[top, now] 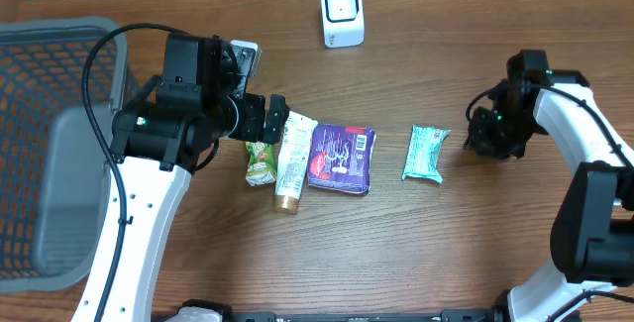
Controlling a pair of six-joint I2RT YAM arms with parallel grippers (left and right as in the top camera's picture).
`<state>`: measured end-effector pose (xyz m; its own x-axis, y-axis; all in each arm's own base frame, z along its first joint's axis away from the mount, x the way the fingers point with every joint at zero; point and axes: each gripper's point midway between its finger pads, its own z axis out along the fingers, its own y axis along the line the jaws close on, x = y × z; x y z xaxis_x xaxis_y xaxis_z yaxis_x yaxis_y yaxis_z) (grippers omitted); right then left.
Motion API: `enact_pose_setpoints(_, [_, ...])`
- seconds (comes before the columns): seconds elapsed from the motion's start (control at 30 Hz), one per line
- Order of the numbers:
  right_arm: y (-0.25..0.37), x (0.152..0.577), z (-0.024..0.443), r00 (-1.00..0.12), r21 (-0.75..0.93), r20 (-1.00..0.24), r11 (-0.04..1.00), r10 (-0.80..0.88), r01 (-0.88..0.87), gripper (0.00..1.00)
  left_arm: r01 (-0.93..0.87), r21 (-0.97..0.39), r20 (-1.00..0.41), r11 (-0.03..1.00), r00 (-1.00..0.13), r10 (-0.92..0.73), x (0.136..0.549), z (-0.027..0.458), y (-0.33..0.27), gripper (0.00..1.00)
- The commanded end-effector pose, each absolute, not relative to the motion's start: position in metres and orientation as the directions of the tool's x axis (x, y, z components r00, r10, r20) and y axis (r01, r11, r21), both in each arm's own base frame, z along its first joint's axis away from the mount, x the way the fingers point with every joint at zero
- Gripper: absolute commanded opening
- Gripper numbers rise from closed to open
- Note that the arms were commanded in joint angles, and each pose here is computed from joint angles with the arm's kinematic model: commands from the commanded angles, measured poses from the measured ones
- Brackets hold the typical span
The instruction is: Scan the item barcode
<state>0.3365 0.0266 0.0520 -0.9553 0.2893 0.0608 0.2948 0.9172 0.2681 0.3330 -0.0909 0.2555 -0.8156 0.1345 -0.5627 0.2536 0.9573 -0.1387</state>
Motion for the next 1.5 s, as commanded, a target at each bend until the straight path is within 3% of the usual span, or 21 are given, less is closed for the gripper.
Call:
enact_pose_setpoints(0.0, [0.070, 0.341, 0.064, -0.978, 0.404, 0.060, 0.892, 0.197, 0.205, 0.04, 0.272, -0.127, -0.598, 0.954, -0.788, 0.145, 0.332, 0.270, -0.091, 1.00])
enact_pose_setpoints(0.13, [0.106, 0.342, 0.058, -0.989, 0.388, 0.031, 0.910, 0.143, 0.144, 0.04, 0.272, -0.127, -0.598, 0.954, -0.788, 0.145, 0.332, 0.270, -0.091, 1.00])
enact_pose_setpoints(0.33, [0.107, 0.336, 0.032, -0.983, 0.234, -0.004, 0.956, 0.184, 0.178, 0.04, 0.272, -0.127, -0.598, 0.954, -0.788, 0.145, 0.332, 0.270, -0.091, 1.00])
enact_pose_setpoints(0.63, [0.051, 0.316, 0.004, -0.974, -0.087, -0.052, 0.970, 0.222, 0.226, 0.04, 0.272, -0.127, -0.598, 0.954, -0.788, 0.145, 0.332, 0.270, -0.091, 1.00])
enact_pose_setpoints(0.8, [0.033, 0.338, 0.011, -0.992, -0.212, -0.120, 0.977, -0.036, -0.010, 0.08, 0.272, -0.127, -0.598, 0.954, -0.788, 0.145, 0.332, 0.270, -0.091, 1.00])
enact_pose_setpoints(0.87, [0.025, 0.348, 0.019, -0.988, -0.263, -0.147, 0.965, -0.051, -0.010, 0.04, 0.272, -0.127, -0.598, 0.954, -0.788, 0.145, 0.332, 0.270, -0.091, 1.00])
enact_pose_setpoints(0.93, [0.026, 0.358, 0.033, -0.983, -0.254, -0.177, 0.967, -0.039, 0.007, 0.04, 0.272, -0.127, -0.598, 0.954, -0.788, 0.145, 0.332, 0.270, -0.091, 0.99])
enact_pose_setpoints(1.03, [0.049, 0.375, 0.071, -0.975, -0.098, -0.221, 0.995, 0.003, 0.025, 0.04, 0.272, -0.127, -0.598, 0.954, -0.788, 0.145, 0.332, 0.270, -0.091, 1.00])
enact_pose_setpoints(1.13, [0.049, 0.374, 0.117, -0.919, 0.067, -0.247, 0.951, 0.308, 0.301, 0.04, 0.272, -0.127, -0.598, 0.954, -0.788, 0.145, 0.332, 0.270, -0.091, 1.00])
enact_pose_setpoints(1.2, [0.041, 0.362, 0.121, -0.864, 0.107, -0.198, 0.886, 0.464, 0.451, 0.04, 0.272, -0.127, -0.598, 0.954, -0.788, 0.145, 0.332, 0.270, -0.091, 1.00])
enact_pose_setpoints(1.3, [0.040, 0.345, 0.114, -0.833, 0.137, -0.090, 0.835, 0.546, 0.532, 0.04, 0.272, -0.127, -0.598, 0.954, -0.788, 0.145, 0.332, 0.270, -0.091, 1.00])
enact_pose_setpoints(1.43, [0.055, 0.319, 0.083, -0.864, 0.194, 0.048, 0.844, 0.500, 0.500, 0.04, 0.272, -0.127, -0.598, 0.954, -0.788, 0.145, 0.332, 0.270, -0.091, 0.99])
enact_pose_setpoints(1.47, [0.073, 0.313, 0.073, -0.906, 0.281, 0.083, 0.863, 0.414, 0.420, 0.06, 0.272, -0.127, -0.598, 0.954, -0.788, 0.145, 0.332, 0.270, -0.091, 1.00])
